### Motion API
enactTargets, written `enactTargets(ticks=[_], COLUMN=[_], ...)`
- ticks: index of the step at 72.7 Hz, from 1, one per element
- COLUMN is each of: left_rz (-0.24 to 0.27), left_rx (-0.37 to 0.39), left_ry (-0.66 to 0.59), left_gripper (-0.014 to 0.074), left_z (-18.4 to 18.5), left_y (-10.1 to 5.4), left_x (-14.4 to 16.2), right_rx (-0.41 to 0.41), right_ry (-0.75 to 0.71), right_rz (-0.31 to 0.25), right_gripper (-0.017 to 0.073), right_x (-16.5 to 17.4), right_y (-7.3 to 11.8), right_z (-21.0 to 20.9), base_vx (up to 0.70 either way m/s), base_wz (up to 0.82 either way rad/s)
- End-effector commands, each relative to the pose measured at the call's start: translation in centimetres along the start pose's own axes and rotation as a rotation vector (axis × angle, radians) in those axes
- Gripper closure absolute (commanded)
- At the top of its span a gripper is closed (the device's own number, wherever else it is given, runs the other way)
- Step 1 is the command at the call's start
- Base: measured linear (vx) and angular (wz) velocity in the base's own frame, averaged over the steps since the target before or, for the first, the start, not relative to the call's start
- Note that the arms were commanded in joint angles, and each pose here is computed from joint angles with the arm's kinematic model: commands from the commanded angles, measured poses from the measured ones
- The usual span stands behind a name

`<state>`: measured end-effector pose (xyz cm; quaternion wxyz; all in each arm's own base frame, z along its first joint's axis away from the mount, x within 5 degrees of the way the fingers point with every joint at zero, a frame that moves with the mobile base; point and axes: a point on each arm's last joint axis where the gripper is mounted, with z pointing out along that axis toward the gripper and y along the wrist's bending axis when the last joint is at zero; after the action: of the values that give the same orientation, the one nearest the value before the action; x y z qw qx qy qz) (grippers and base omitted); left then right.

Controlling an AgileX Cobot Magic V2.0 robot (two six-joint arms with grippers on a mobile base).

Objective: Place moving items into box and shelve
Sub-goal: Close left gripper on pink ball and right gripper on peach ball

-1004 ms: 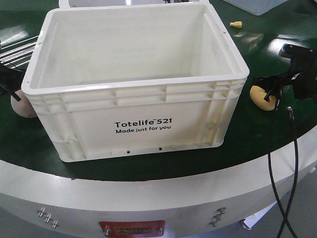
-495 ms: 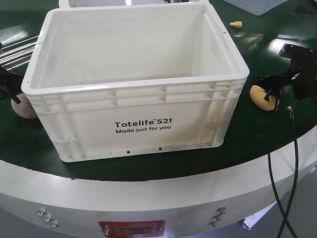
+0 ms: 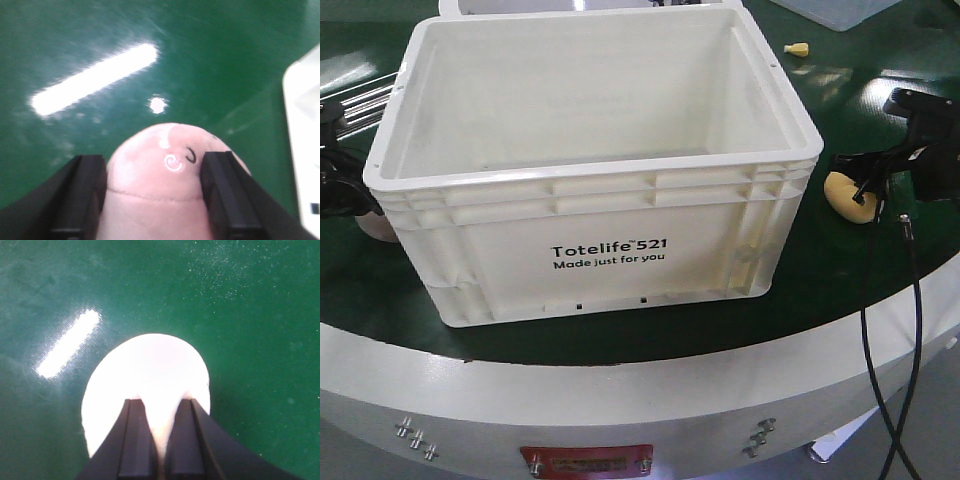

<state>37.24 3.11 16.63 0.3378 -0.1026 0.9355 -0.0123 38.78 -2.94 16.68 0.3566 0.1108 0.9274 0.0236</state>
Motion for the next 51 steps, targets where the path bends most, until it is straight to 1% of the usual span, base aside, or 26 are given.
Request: enactTargets(ticks=[1, 3, 5, 6, 10, 11, 12, 13, 16, 25, 32, 42, 51], left_rz=[0.035, 0.041, 0.046, 0.046, 0.053, 0.053, 0.053, 0.053, 0.052, 0.05, 0.05, 0.056, 0.055], left_rx=[0.014, 0.016, 0.017, 0.018, 0.019, 0.019, 0.019, 0.019, 0.018, 0.018, 0.021, 0.033, 0.042], left_ry=[0.01, 0.011, 0.011, 0.011, 0.012, 0.012, 0.014, 0.014, 0.016, 0.006, -0.037, -0.169, -0.258], left_gripper=[0.0207, 0.0244, 0.0312, 0.0327, 0.0449, 0.0463, 0.0508, 0.0523, 0.0606, 0.0603, 0.0602, 0.0602, 0.06], left_z=[-0.7, -0.8, -0.8, -0.8, -0.8, -0.8, -0.8, -0.8, -0.8, -0.8, -1.1, -2.8, -4.4], left_y=[-0.8, -1.0, -1.0, -1.1, -1.1, -1.1, -1.1, -1.1, -1.1, -1.0, -1.1, -1.2, -1.4], left_x=[-0.4, -0.3, -0.3, -0.3, -0.3, -0.3, -0.3, -0.3, -0.3, -0.4, -0.9, -2.5, -3.7], right_rx=[-0.01, -0.01, -0.01, -0.01, -0.01, -0.01, -0.01, -0.01, -0.01, -0.009, -0.008, -0.008, -0.012], right_ry=[-0.09, -0.09, -0.09, -0.09, -0.09, -0.09, -0.09, -0.09, -0.09, -0.092, -0.106, -0.149, -0.216], right_rz=[-0.002, -0.002, -0.002, -0.002, -0.004, -0.004, -0.004, -0.004, -0.005, -0.007, -0.035, -0.083, -0.087], right_gripper=[0.0567, 0.0567, 0.0567, 0.0567, 0.0567, 0.0567, 0.0567, 0.0567, 0.0567, 0.0567, 0.0567, 0.0567, 0.0567], right_x=[-1.9, -1.9, -1.9, -1.9, -1.9, -1.9, -1.9, -1.9, -1.9, -1.9, -2.0, -2.7, -3.7], right_y=[0.2, 0.2, 0.2, 0.2, 0.2, 0.2, 0.2, 0.2, 0.2, 0.2, 0.2, 0.3, 0.5], right_z=[-1.5, -1.5, -1.5, -1.5, -1.5, -1.5, -1.5, -1.5, -1.5, -1.5, -1.5, -2.3, -3.6], base_vx=[0.0, 0.0, 0.0, 0.0, 0.0, 0.0, 0.0, 0.0, 0.0, 0.0, 0.0, 0.0, 0.0], base_wz=[0.0, 0.0, 0.0, 0.0, 0.0, 0.0, 0.0, 0.0, 0.0, 0.0, 0.0, 0.0, 0.0])
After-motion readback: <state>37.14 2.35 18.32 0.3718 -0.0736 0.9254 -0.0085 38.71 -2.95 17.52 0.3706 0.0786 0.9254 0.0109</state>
